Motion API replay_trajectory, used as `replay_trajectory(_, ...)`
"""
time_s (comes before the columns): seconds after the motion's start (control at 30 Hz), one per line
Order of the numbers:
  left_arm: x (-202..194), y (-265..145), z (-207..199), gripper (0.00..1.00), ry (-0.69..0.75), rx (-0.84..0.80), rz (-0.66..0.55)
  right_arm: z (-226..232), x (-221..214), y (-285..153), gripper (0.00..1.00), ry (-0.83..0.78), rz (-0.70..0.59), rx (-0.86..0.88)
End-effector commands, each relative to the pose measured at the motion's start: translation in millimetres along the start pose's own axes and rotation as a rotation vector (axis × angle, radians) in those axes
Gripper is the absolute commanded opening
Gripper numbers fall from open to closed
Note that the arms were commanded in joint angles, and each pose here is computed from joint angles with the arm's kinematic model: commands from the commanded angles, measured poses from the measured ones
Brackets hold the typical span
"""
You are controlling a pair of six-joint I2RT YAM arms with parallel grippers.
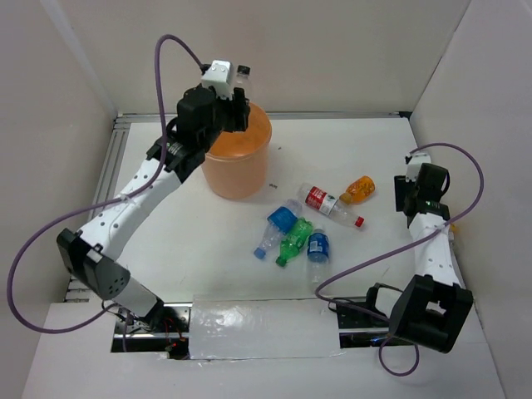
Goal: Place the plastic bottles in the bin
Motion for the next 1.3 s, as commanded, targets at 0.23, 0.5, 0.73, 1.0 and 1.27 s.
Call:
replay_trajectory(0.23, -98.8, 58.5, 49.1, 0.74, -0.033, 0.143, 0.233, -56.2, 10.4, 13.5, 0.76, 0.091, 0.031, -0.239)
replay_trajectory(0.5, -57.6, 34.6, 18.7, 1.0, 0.128, 0.105, 0.161, -96.6, -24.2, 37.9, 0.88, 0.046, 0.166, -0.349)
replay_trajectory(0.73, -70.3, -25.1, -81.4, 1.0, 0.194, -0.186, 0.161, -126.0, -60.7, 58.0, 0.92, 0.001, 0.258, -0.388)
replay_trajectory(1.0, -205.0, -63.3, -120.8, 1.0, 0.189, -0.343, 0.393, -120.3, -112.3, 93.5, 0.87, -0.012, 0.395, -0.29)
replay_trajectory(1.27, -255.5, -65.5, -144.7, 1.0, 0.191, -0.42, 0.474, -79.7, -95.3, 82.9, 0.27, 0.023, 0.371, 0.053)
Point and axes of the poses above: each gripper's point midway between its finger pads, its own y axis out along the fingers, its own z axis along the line the jaws close on, x = y × z, the point moved 1 cm from there along -y, back along the fingers, and after that the axes turned 11 degrees about y, right-handed, at the moved point
